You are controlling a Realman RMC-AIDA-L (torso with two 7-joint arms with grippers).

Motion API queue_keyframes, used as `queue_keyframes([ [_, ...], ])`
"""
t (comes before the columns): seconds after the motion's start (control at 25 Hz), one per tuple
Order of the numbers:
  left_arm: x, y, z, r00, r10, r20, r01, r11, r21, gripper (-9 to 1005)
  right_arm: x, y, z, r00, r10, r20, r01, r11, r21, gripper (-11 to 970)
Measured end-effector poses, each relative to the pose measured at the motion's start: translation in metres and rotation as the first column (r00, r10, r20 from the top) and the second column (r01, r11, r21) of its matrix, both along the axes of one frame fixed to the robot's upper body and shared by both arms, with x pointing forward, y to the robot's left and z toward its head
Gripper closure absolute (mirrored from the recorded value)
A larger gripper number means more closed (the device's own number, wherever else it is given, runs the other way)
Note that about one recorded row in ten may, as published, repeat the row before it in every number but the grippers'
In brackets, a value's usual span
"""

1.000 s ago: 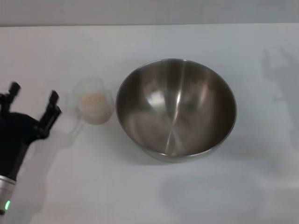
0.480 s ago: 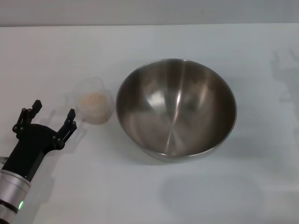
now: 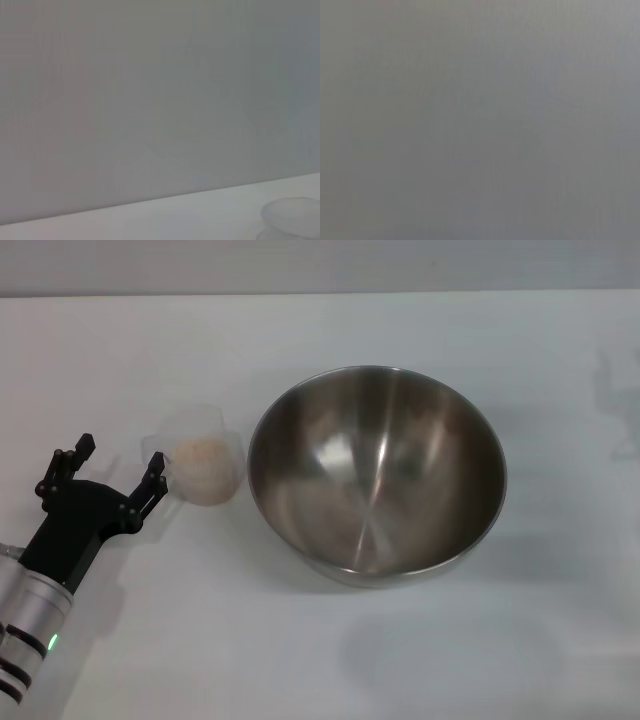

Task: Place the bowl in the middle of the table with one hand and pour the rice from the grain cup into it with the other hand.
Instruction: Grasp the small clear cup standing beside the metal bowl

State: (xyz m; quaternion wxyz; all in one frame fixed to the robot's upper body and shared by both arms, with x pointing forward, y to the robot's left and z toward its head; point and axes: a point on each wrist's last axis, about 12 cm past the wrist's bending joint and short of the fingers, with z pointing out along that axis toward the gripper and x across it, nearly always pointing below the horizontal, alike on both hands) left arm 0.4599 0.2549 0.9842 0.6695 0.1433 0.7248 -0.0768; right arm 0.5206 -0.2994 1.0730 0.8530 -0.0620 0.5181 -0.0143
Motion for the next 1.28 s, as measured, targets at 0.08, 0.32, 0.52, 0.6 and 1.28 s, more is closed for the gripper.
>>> queue_keyframes([
  [0.08, 0.004, 0.0, 0.0, 1.0, 0.005, -0.006, -0.005, 1.0, 0.004, 261, 0.0, 0.0, 0.0, 1.0, 0.0, 0.0, 0.0, 1.0, 0.0, 531],
  [0.32, 0.01, 0.003, 0.001, 1.0, 0.022, -0.009, -0.022, 1.0, 0.008, 265, 0.001, 0.0, 0.0, 1.0, 0.001, -0.005, -0.001, 1.0, 0.0, 531],
  [0.52, 0.014, 0.007, 0.003, 0.999, 0.044, -0.004, -0.044, 0.999, 0.012, 268, 0.002, 0.001, 0.0, 1.0, 0.004, -0.006, -0.004, 1.0, 0.0, 530],
  [0.6, 0.017, 0.007, 0.003, 0.999, 0.051, -0.003, -0.051, 0.999, 0.011, 269, 0.003, 0.001, 0.0, 1.0, 0.004, -0.006, -0.004, 1.0, 0.0, 530],
  [1.28, 0.024, -0.004, 0.005, 0.999, 0.032, -0.02, -0.032, 0.999, -0.016, 371, 0.003, 0.002, 0.001, 1.0, 0.006, -0.005, -0.006, 1.0, 0.001, 531],
])
